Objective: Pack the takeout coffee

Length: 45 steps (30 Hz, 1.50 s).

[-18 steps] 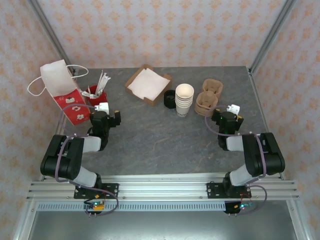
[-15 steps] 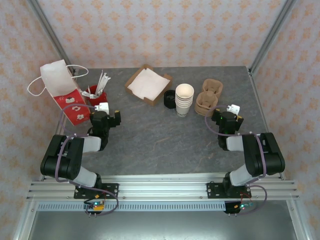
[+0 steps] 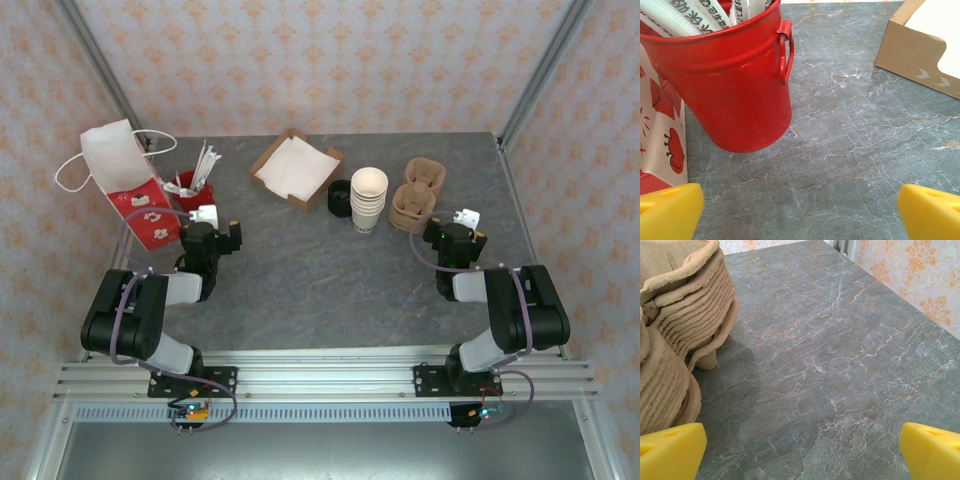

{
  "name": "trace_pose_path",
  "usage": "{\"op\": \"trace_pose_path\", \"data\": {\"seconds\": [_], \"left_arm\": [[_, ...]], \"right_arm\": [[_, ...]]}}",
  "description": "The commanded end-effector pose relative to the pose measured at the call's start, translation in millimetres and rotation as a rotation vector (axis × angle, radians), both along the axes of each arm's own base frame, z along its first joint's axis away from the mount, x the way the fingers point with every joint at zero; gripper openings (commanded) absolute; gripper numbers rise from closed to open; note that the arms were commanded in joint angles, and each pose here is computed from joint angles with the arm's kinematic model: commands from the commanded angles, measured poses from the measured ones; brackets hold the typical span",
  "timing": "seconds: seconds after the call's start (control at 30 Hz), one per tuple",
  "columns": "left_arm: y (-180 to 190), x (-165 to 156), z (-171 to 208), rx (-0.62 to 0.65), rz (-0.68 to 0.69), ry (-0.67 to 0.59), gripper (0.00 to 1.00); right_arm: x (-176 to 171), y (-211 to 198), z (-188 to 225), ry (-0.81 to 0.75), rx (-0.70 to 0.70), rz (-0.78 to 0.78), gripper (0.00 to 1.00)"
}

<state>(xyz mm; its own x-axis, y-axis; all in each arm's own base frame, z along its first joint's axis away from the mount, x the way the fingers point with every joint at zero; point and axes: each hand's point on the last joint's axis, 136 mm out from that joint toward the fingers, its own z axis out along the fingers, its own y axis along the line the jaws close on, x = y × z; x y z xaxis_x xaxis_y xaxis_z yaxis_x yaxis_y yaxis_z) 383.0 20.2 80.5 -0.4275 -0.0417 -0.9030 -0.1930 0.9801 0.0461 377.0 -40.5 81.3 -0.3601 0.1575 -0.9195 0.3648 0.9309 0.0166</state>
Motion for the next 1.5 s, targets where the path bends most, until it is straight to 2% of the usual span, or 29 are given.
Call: {"op": "trace_pose_path", "data": {"seconds": [0.0, 0.6, 0.7, 0.9, 0.93, 1.07, 1.2, 1.27, 1.33, 1.4, 1.47], "left_arm": [[7, 9, 15, 0.018, 0.03, -0.047, 1.0], [7, 8, 14, 0.019, 0.03, -0.046, 1.0], [-1, 11, 17, 0.023, -0.024, -0.025, 1.0], [-24, 5, 52, 0.029, -0.123, 0.013, 1.0], [-29, 4, 59, 0.032, -0.139, 0.008, 1.0], [-59, 0, 86, -0.03, -0.234, -0.021, 1.0], [-90, -1, 115, -0.205, -0.289, -0.035, 0.97], [-92, -2, 128, -0.29, -0.242, -0.013, 0.95], [-99, -5, 141, -0.398, -0.213, -0.01, 0.94], [-117, -11, 152, -0.482, -0.252, -0.013, 0.92], [-133, -17, 156, -0.504, -0.279, 0.023, 0.91]], "right_arm": [[9, -2, 12, -0.044, 0.004, -0.012, 0.99], [8, -2, 12, -0.046, 0.002, -0.011, 0.99], [3, -10, 20, -0.07, -0.004, -0.064, 0.99], [-7, -6, 28, -0.123, -0.015, -0.049, 0.99], [-8, -6, 32, -0.126, -0.022, -0.056, 0.99], [-31, -29, 75, -0.154, -0.009, -0.245, 0.99], [-65, -42, 118, -0.281, 0.098, -0.353, 1.0], [-70, -31, 141, -0.318, 0.161, -0.291, 0.98], [-63, -3, 164, -0.31, 0.213, -0.142, 0.95], [-52, 33, 177, -0.221, 0.246, 0.003, 0.91], [-41, 70, 181, -0.088, 0.247, 0.126, 0.88]]}}
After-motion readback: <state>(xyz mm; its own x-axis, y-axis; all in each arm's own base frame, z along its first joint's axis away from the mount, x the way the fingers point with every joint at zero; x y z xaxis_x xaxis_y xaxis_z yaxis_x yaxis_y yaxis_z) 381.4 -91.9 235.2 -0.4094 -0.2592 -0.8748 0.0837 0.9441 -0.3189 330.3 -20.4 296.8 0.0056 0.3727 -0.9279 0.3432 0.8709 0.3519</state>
